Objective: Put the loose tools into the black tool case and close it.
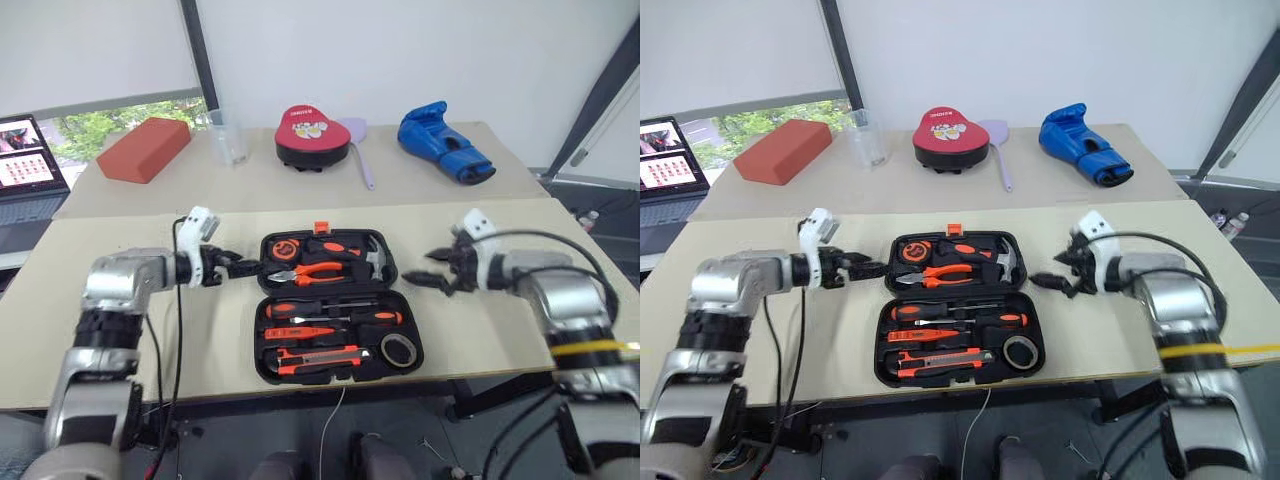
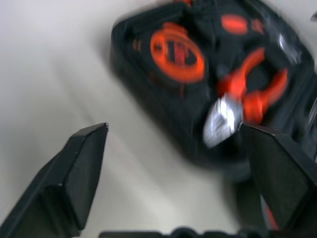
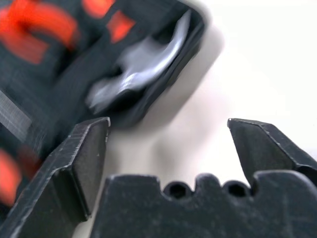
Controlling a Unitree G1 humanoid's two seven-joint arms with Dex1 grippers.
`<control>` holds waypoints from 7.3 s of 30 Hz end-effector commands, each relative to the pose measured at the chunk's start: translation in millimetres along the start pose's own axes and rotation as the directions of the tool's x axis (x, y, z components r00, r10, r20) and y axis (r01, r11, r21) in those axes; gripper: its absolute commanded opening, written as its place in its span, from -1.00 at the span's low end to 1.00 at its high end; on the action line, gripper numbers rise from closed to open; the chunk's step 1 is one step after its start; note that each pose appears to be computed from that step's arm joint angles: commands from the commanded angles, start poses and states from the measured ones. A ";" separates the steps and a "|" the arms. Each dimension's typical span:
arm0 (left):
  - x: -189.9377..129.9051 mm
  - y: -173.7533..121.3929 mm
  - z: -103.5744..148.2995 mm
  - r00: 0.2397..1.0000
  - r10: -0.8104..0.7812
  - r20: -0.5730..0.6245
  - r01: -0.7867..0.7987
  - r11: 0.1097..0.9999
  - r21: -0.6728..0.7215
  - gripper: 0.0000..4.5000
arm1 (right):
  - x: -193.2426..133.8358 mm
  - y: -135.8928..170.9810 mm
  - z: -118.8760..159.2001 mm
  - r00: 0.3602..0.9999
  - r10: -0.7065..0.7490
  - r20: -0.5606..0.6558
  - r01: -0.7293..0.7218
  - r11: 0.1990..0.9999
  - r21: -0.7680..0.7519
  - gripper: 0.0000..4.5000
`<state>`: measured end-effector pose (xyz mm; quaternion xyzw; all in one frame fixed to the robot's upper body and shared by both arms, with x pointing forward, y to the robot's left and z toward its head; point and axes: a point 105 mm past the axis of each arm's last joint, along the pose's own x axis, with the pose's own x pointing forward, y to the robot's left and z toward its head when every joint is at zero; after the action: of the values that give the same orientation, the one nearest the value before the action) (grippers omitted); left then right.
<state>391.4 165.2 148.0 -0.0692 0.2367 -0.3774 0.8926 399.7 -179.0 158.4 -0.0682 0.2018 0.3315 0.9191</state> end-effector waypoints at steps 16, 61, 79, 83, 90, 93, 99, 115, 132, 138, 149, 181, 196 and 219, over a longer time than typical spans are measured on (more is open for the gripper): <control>12.6 6.8 -10.1 0.999 0.031 -0.037 -0.032 0.999 -0.014 -0.97 | 34.2 3.4 -6.6 0.997 -0.065 -0.043 0.068 0.995 0.078 -0.98; -118.7 -12.4 -9.3 0.994 0.037 0.102 -0.067 0.950 0.306 0.76 | -112.9 98.8 -61.1 0.940 0.339 -0.044 -0.333 0.881 -0.337 0.54; 38.6 -14.9 -7.1 0.950 -0.149 -0.276 0.308 0.603 0.735 -0.99 | -31.9 79.5 -72.1 0.972 0.191 -0.140 -0.237 0.796 -0.557 -1.00; 24.3 -27.7 -34.9 0.835 -0.269 -0.480 0.546 0.507 0.667 -0.99 | -29.9 54.0 -65.0 0.995 0.081 -0.056 -0.099 0.827 -0.554 -1.00; 23.2 -42.4 11.7 0.898 -0.380 -0.221 0.426 0.629 0.651 -0.99 | -44.6 54.4 -64.0 0.997 0.080 -0.006 -0.073 0.872 -0.484 -1.00; 8.1 -48.1 35.1 0.888 -0.449 -0.097 0.426 0.727 0.539 -0.99 | -60.6 72.2 -69.7 0.988 0.154 -0.025 -0.149 0.884 -0.444 -1.00; 12.1 -92.7 32.2 0.827 -0.553 -0.099 0.525 0.698 0.487 -0.99 | -75.6 100.6 -70.4 0.968 0.249 -0.028 -0.241 0.893 -0.379 -1.00; 60.6 -104.6 -47.0 0.831 -0.393 -0.393 0.546 0.449 0.707 -0.99 | -39.8 96.7 -62.8 0.976 0.218 -0.005 -0.206 0.917 -0.340 -1.00; 60.5 -104.1 -38.2 0.844 -0.397 -0.361 0.524 0.461 0.716 -0.99 | -49.0 95.7 -33.5 0.964 0.256 0.071 -0.228 0.934 -0.273 -1.00; 60.4 -104.6 -36.4 0.845 -0.396 -0.359 0.521 0.457 0.721 -0.99 | -47.6 88.4 -48.1 0.977 0.214 0.010 -0.203 0.941 -0.270 -1.00; 61.2 -102.9 -36.8 0.844 -0.390 -0.369 0.524 0.445 0.727 -0.99 | -72.7 90.4 -55.5 0.983 0.184 0.020 -0.174 0.955 -0.239 -1.00; 68.3 -106.3 -31.9 0.843 -0.402 -0.357 0.519 0.435 0.736 -0.99 | -73.8 92.4 -54.1 0.989 0.148 0.009 -0.143 0.965 -0.218 -1.00; 68.6 -109.6 -32.6 0.837 -0.403 -0.371 0.525 0.398 0.752 -0.99 | -79.9 96.1 -55.9 0.984 0.178 0.014 -0.173 0.968 -0.181 -1.00; 69.4 -111.1 -37.2 0.829 -0.404 -0.386 0.536 0.379 0.755 -0.99 | -76.9 94.2 -76.3 0.993 0.114 -0.008 -0.114 0.989 -0.099 -1.00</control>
<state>347.3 36.0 143.8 0.3155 0.0199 -0.6802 0.6614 263.3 -171.3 118.3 -0.0932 0.1963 0.3917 0.8941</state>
